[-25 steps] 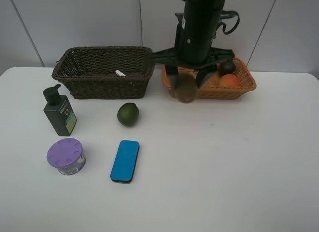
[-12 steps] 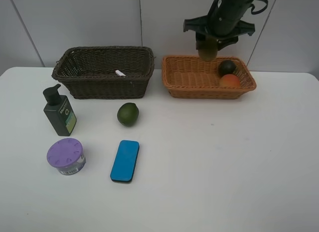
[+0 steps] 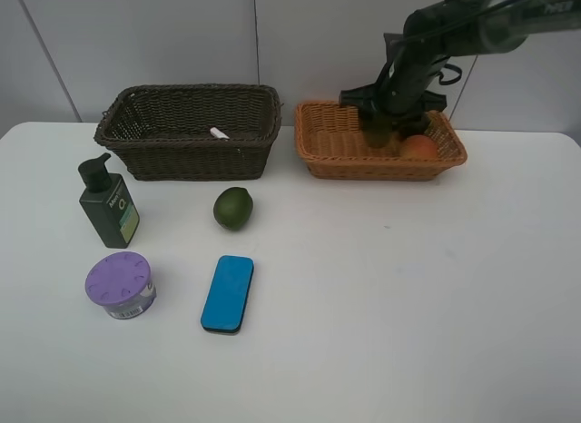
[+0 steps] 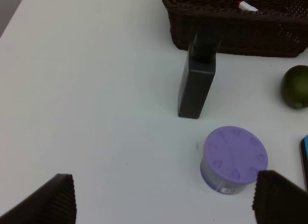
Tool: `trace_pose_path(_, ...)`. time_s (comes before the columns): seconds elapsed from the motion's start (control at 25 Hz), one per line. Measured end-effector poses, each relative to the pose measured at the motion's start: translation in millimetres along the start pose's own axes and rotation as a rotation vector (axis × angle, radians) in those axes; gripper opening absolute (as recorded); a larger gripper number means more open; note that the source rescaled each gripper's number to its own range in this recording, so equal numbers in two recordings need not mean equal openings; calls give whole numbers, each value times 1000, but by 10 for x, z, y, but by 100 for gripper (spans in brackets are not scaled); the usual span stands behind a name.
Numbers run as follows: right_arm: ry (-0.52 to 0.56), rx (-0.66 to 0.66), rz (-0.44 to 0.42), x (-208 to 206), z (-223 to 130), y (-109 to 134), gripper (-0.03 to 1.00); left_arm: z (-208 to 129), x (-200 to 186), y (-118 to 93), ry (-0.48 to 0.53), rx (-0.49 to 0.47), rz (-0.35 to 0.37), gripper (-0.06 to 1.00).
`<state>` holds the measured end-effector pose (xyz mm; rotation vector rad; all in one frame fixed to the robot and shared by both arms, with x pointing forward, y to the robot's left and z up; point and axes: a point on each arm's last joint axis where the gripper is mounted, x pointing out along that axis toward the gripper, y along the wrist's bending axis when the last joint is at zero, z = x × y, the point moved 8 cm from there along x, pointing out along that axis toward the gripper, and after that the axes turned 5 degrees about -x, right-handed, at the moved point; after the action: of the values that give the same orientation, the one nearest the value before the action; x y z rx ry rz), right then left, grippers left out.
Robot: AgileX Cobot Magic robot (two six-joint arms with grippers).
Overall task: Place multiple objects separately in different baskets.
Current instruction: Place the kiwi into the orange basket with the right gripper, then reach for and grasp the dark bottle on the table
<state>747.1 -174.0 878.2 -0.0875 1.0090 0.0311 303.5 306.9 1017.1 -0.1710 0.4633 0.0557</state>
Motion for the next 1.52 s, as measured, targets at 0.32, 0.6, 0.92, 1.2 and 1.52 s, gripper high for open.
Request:
trace_pose_path(0.32,-2,10,15,-2,6,25,57,0,0,0,0,0,0,97)
trace_pose_path(0.6,5,-92,29,-3,-9,49,59,0,0,0,0,0,0,97)
trace_pose_path(0.92,29,-85,23,-8,-47,37,99,0,0,0,0,0,0,97)
trace_pose_path(1.2,37,-77,28,-9,-61,44,100,0,0,0,0,0,0,97)
trace_pose_path(1.52,46,-51,45,-15,-74,75,100,0,0,0,0,1,0,97)
